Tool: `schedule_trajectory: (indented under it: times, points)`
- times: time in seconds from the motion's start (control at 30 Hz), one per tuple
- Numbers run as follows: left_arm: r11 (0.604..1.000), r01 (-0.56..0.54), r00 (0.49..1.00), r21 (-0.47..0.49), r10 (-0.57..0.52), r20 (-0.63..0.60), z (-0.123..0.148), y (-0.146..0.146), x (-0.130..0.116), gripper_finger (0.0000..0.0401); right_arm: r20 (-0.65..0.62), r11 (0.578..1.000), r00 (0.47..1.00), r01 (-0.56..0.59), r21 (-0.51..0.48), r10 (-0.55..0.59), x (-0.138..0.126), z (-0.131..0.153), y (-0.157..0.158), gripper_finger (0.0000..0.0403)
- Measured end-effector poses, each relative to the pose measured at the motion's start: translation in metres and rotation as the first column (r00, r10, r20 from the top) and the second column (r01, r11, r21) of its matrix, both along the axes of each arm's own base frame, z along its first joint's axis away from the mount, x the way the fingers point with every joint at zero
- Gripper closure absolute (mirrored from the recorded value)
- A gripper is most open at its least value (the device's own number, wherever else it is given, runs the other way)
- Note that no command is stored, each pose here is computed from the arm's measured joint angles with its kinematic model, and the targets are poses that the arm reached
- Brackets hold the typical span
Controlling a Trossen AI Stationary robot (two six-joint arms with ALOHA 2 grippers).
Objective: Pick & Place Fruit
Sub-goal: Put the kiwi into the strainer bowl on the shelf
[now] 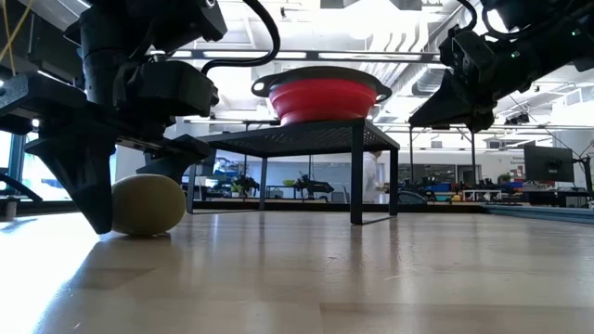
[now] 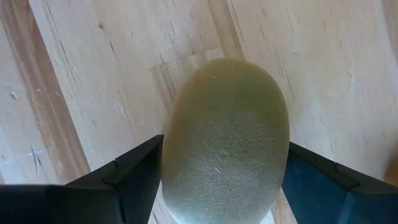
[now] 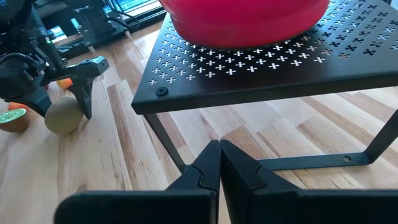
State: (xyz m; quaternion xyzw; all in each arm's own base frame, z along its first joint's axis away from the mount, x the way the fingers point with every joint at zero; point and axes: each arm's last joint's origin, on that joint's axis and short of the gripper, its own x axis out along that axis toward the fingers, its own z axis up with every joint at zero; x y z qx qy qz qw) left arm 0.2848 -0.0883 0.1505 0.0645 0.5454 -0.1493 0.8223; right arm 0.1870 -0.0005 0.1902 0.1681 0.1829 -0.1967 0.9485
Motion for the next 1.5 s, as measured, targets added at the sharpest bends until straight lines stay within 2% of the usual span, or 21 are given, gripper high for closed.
schedule_trajectory:
  times: [0.23,0.37,0.73,1.0,1.17,1.5]
  points:
    - [1.000,-0.001,1.000,-0.006,0.001,-0.001,0.000,0.000,0.000,0.0161,0.000,1.000,1.000,0.000,0.000,0.000,0.000,0.000,0.000,0.0400]
    - [1.000,-0.003,1.000,-0.011,0.003,-0.001,0.000,0.000,0.000,0.0173,0.000,1.000,1.000,0.000,0.000,0.000,0.000,0.000,0.000,0.0400]
    - [1.000,-0.013,1.000,-0.007,0.013,-0.001,0.000,0.000,0.000,0.0159,0.000,1.000,1.000,0.000,0.000,0.000,0.000,0.000,0.000,0.0400]
    - [0.995,-0.094,0.996,-0.040,0.094,0.000,0.000,0.000,0.002,0.0159,0.000,1.000,1.000,0.000,0.000,0.000,0.000,0.000,0.000,0.0400]
    - [0.985,-0.145,0.986,-0.097,0.152,0.063,0.004,-0.003,0.009,0.0158,0.000,1.000,1.000,0.000,0.000,0.000,0.000,0.000,0.000,0.0400]
    - [0.975,-0.155,0.970,-0.161,0.181,0.162,0.010,-0.005,0.018,0.0158,0.000,1.000,1.000,0.000,0.000,0.000,0.000,0.000,0.000,0.0401]
